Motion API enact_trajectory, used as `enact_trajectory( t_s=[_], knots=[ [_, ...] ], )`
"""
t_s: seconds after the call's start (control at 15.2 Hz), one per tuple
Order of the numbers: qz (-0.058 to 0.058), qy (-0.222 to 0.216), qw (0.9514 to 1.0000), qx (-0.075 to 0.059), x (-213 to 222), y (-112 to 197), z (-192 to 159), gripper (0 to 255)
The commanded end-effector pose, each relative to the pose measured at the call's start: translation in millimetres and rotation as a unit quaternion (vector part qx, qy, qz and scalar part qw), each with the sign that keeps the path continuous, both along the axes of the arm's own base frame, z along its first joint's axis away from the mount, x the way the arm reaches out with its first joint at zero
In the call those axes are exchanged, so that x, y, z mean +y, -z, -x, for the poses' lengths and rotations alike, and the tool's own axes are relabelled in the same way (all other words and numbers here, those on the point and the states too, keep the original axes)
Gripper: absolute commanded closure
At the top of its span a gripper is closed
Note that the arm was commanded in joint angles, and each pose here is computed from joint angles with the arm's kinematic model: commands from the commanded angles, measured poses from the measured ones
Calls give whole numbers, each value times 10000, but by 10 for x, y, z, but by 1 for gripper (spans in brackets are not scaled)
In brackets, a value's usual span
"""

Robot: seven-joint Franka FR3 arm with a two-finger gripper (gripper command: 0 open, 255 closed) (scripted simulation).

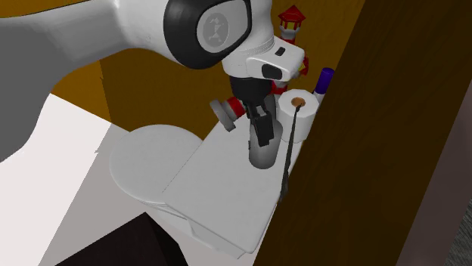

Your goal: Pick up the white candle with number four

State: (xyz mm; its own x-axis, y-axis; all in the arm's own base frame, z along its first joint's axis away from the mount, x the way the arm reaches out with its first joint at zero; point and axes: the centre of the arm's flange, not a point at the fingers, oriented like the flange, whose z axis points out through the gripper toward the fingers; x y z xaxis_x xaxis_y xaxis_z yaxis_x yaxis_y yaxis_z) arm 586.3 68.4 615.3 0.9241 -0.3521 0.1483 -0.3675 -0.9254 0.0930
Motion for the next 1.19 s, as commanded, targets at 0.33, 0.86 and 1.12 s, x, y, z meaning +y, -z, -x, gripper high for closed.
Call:
enact_trajectory(
  t_s=[0.33, 0.86, 1.12],
  knots=[
    [1, 7, 10000, -5, 4, 287, -6, 0],
    [1, 7, 10000, -5, 6, 287, -3, 255],
    [1, 7, 10000, -5, 4, 181, -6, 255]
  ],
)
